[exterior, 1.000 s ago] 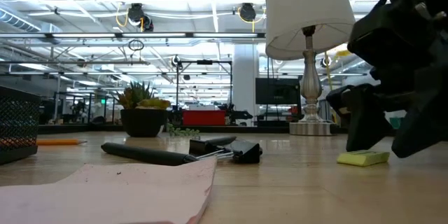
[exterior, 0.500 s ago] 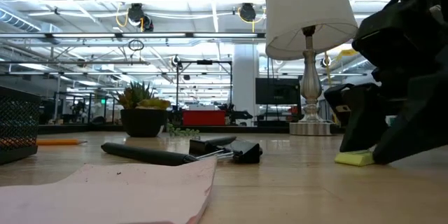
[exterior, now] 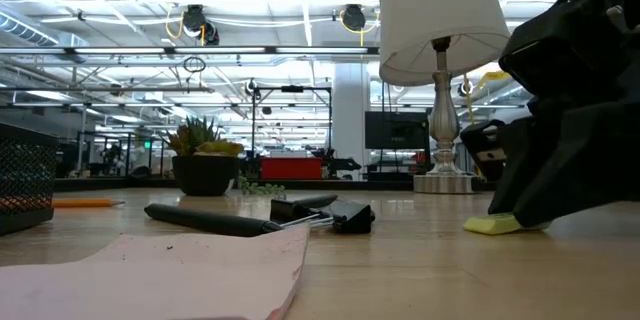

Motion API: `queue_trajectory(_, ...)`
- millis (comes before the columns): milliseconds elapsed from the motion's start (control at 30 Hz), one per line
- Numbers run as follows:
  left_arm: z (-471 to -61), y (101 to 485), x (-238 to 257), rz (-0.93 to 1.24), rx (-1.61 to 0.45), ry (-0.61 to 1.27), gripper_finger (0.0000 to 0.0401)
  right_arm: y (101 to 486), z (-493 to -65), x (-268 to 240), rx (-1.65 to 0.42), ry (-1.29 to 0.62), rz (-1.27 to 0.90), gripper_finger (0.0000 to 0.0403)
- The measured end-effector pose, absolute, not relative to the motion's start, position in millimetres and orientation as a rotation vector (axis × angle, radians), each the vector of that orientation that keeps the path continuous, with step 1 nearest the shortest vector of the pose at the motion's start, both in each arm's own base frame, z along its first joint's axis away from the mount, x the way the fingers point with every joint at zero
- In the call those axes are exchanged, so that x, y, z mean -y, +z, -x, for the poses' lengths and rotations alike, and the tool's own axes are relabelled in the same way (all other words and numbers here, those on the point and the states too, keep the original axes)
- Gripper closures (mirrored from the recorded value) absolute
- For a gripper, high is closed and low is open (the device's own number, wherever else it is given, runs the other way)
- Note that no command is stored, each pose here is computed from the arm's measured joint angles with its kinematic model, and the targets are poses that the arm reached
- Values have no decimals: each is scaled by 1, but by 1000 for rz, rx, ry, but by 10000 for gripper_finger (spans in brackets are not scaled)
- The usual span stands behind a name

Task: Pick and place office supplies into organizer
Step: Put the eraser into the bottom left section of the desk organizer

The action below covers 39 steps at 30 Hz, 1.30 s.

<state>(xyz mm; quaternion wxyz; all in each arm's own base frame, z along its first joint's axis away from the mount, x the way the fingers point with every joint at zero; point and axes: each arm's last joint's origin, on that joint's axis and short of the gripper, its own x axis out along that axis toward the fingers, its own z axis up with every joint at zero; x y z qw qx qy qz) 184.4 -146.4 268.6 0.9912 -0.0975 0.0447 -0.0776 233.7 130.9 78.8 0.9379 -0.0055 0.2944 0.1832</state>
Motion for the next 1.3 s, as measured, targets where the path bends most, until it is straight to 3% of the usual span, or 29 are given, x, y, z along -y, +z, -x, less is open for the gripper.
queue_trajectory(700,-184,261,145,170,-152,-127,242,95,-244,-138,-447,407,-16,349)
queue_trajectory(1033,-184,262,142,146,-139,-79,242,126,-281,-160,-377,396,8,349)
queue_trajectory(1300,-168,287,120,228,-59,-39,242,163,-308,-180,-266,400,30,349)
